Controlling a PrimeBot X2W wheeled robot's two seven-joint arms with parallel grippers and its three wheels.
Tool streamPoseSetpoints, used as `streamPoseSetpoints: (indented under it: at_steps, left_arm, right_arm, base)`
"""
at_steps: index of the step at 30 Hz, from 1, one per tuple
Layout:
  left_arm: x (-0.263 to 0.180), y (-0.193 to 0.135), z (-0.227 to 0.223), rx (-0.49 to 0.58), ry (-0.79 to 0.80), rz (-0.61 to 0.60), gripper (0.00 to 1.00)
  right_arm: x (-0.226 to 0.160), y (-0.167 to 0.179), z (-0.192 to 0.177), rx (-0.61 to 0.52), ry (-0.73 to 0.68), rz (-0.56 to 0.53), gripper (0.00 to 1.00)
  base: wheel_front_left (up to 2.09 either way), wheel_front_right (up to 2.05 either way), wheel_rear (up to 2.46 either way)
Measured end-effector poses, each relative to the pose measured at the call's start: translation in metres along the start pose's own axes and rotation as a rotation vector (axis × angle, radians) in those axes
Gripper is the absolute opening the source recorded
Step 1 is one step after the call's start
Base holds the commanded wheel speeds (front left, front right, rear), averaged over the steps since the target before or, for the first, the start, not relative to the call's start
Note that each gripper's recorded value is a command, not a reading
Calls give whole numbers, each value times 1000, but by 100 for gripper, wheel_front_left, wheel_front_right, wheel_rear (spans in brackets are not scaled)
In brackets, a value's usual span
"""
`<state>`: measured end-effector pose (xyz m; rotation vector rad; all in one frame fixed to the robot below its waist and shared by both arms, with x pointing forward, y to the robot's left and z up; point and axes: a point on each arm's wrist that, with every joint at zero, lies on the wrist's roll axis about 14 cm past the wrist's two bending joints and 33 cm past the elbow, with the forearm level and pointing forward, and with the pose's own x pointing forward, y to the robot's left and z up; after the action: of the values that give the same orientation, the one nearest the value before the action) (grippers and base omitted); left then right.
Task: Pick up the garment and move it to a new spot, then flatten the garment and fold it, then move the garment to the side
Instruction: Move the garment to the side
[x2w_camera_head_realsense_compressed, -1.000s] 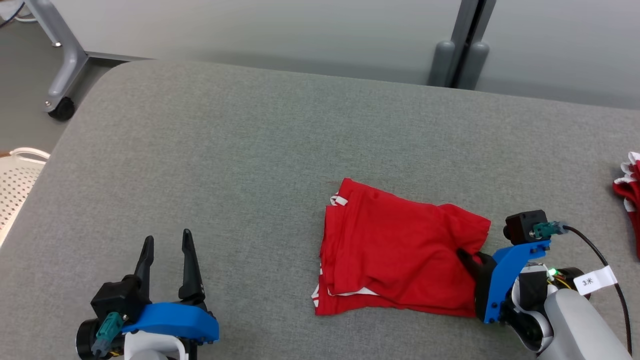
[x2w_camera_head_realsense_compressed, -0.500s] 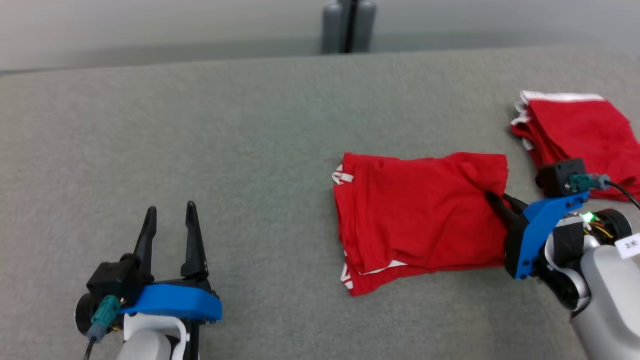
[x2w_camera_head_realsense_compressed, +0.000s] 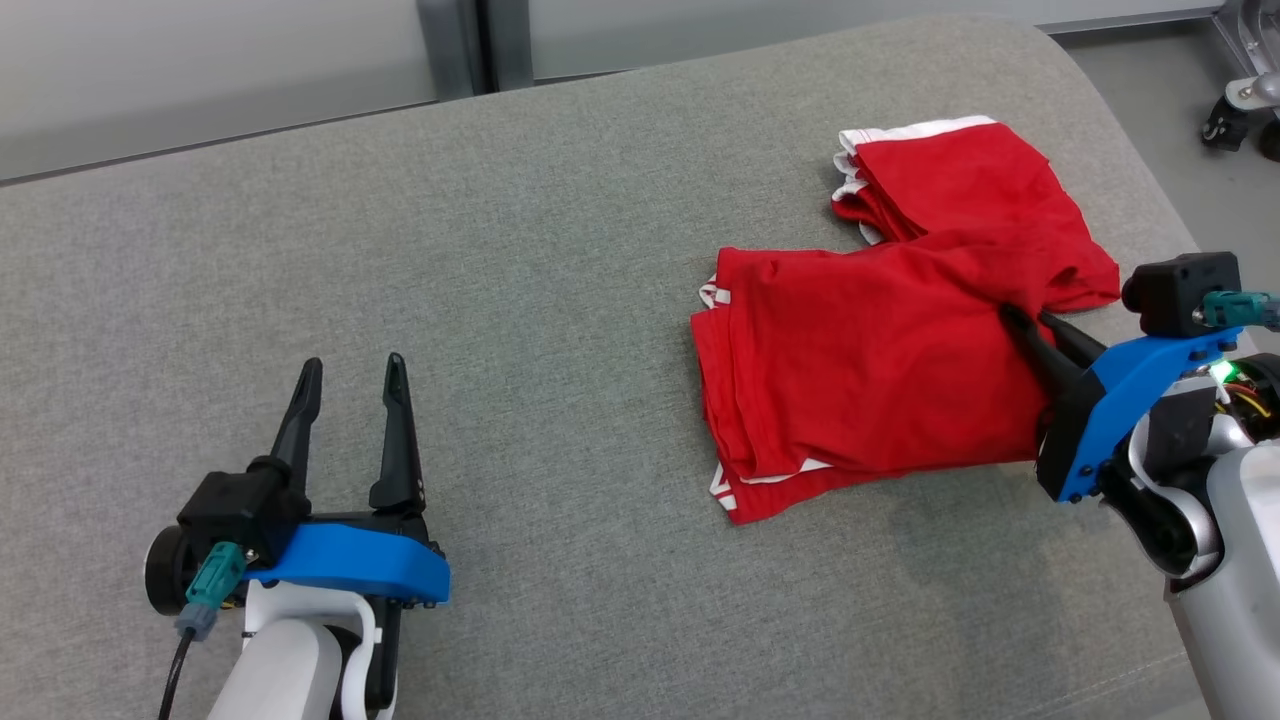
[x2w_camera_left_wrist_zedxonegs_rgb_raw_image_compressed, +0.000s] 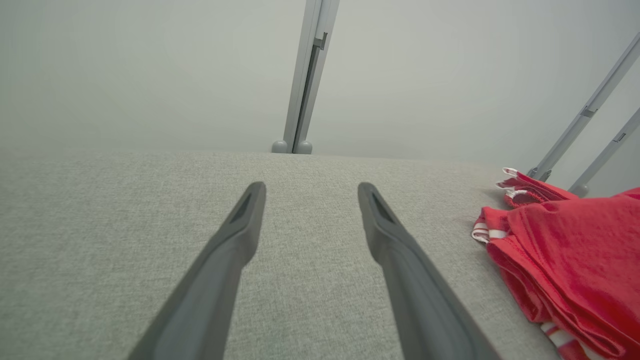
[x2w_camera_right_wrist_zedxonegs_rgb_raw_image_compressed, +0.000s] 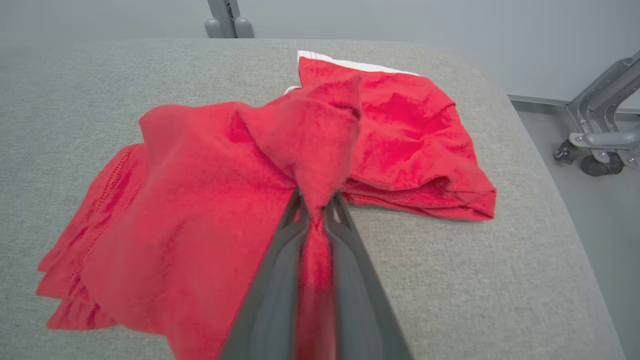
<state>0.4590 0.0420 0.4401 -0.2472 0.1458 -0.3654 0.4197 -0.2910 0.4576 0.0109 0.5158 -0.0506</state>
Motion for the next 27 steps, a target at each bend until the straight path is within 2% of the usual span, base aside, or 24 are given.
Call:
streamPoseSetpoints:
  at_steps: [6, 14, 20, 27]
  left_arm:
    - [-4, 3, -3, 7, 14, 5, 100]
    - [-18, 22, 2, 14, 4, 68, 100]
    - [-29, 32, 2, 3, -3, 111, 100]
    - [-36, 43, -4, -3, 8, 144, 100]
  right_arm:
    - [6, 6, 23, -7, -63, 13, 0]
    - [19, 6, 68, -160, -93, 8, 0]
    - [27, -17, 99, -258, -81, -62, 0]
    - [39, -59, 100, -280, -1, -173, 0]
  base:
    - [0, 0, 0]
    - [0, 0, 0]
    - [0, 0, 0]
    - [0, 0, 0]
